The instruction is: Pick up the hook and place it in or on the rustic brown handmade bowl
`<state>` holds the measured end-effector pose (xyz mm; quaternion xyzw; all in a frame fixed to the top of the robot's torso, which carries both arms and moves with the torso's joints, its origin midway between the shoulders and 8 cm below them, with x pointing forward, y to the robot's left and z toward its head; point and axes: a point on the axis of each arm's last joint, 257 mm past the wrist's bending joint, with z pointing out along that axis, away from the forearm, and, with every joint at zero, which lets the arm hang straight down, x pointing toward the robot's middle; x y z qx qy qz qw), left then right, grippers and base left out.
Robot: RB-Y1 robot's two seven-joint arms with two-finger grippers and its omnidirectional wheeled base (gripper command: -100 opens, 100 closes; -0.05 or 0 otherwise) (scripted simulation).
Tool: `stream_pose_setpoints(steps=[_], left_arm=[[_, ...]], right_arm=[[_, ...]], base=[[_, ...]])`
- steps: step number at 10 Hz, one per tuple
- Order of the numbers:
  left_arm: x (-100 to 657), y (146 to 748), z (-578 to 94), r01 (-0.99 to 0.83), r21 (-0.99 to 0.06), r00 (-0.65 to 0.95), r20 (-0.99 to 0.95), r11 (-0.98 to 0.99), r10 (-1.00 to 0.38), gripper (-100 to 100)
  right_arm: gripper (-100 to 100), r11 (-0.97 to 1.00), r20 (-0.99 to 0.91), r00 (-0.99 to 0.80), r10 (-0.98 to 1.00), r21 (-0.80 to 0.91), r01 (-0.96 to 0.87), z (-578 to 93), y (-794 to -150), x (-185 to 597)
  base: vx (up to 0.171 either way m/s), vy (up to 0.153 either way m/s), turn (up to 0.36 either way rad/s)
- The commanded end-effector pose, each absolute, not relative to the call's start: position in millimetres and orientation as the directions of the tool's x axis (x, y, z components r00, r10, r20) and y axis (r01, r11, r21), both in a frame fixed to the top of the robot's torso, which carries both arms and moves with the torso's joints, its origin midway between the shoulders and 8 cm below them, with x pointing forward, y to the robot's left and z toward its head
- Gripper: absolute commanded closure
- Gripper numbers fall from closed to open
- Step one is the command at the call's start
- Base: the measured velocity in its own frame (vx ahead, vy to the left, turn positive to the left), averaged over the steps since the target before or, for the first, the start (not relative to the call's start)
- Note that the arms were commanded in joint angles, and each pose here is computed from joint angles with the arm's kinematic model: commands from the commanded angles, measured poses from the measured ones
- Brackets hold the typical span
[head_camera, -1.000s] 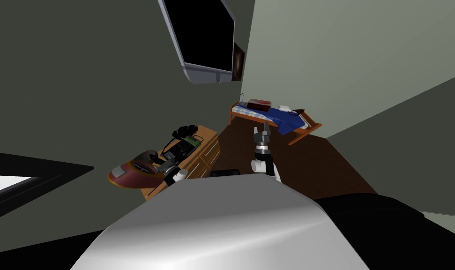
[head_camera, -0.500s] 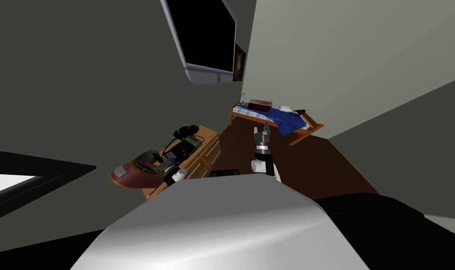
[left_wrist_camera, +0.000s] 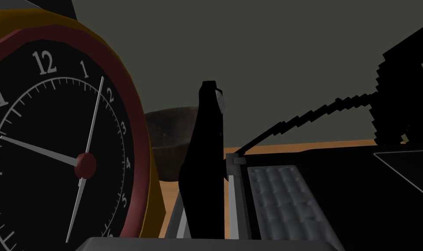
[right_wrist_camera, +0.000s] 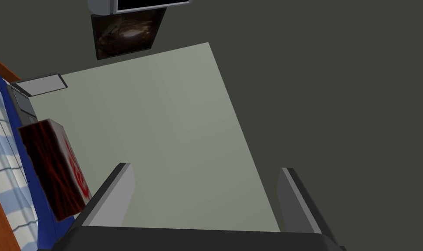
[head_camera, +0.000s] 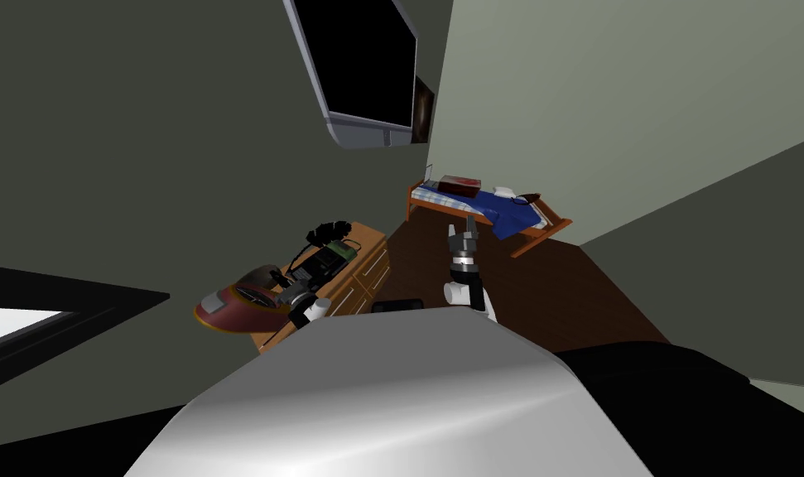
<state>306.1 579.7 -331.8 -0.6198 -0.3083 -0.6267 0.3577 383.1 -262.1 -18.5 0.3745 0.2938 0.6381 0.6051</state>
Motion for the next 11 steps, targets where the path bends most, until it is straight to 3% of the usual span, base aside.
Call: stream_pose_setpoints(steps=[1, 5, 8, 11], left_arm=[[318, 584, -319, 0.816, -0.062, 0.009, 0.995, -0.574, -0.095, 100], [359, 578, -293, 0.764, -0.067, -0.035, 0.989, -0.641, -0.145, 100], [402, 560, -270, 0.698, -0.086, -0.071, 0.979, -0.711, -0.189, 100], [453, 531, -244, 0.604, -0.140, -0.102, 0.963, -0.784, -0.250, 100]], right_arm=[[0, -0.095, 0.122, 0.013, 0.992, 0.828, -0.552, -19, -262, 383], [0, -0.095, 0.123, 0.013, 0.992, 0.828, -0.552, -18, -262, 383], [0, -0.095, 0.122, 0.013, 0.992, 0.828, -0.553, -18, -262, 383], [0, -0.095, 0.122, 0.013, 0.992, 0.828, -0.552, -18, -262, 383]], base=[[-0.059, -0.020, -0.054], [-0.185, -0.034, -0.078], [-0.252, -0.005, -0.123], [-0.247, 0.068, -0.180]])
